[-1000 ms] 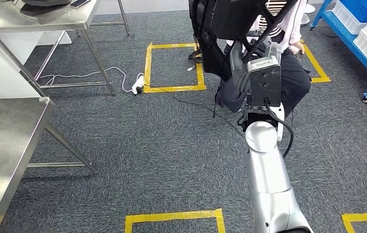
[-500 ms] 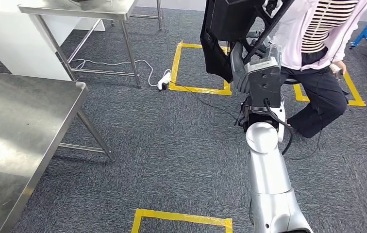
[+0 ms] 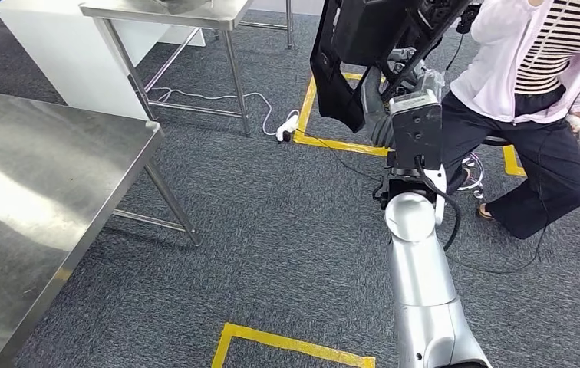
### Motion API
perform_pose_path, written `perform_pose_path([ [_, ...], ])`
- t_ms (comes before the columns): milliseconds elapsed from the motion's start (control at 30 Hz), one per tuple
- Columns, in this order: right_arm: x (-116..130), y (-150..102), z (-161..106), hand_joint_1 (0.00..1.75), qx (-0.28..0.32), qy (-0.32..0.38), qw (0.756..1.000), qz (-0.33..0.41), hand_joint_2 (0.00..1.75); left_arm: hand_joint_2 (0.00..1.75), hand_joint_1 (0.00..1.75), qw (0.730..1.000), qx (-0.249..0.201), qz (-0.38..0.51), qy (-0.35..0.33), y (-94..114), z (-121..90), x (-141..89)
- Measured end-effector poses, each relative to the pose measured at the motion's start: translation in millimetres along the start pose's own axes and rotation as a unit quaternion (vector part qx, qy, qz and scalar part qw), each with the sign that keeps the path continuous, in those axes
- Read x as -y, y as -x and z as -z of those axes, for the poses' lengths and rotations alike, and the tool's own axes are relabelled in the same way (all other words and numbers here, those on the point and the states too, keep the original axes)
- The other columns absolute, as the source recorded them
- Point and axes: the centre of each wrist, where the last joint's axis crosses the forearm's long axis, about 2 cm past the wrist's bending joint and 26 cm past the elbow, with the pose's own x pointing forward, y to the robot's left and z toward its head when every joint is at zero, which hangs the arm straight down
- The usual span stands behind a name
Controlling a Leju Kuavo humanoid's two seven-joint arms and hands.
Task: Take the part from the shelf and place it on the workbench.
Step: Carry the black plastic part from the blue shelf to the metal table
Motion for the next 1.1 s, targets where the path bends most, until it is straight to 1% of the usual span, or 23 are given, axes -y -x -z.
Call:
perform_pose_path([
  [367,2.1,1.6,-2.9,1.75,-0.004,0.004,1.0,-0.001,1.75,1.75,0.0,1.0,0.003,0.009,0.008,-2.0,0.8,0.9],
  [600,7.3,9.6,-11.6,1.75,-0.017,0.006,1.0,-0.009,1.75,1.75,0.0,1.0,0.003,0.008,0.009,-2.1,0.8,2.2],
  [1100,7.7,11.7,-10.0,1.75,-0.015,0.011,1.0,-0.008,1.75,1.75,0.0,1.0,0.003,0.009,0.007,-0.8,0.4,0.4],
])
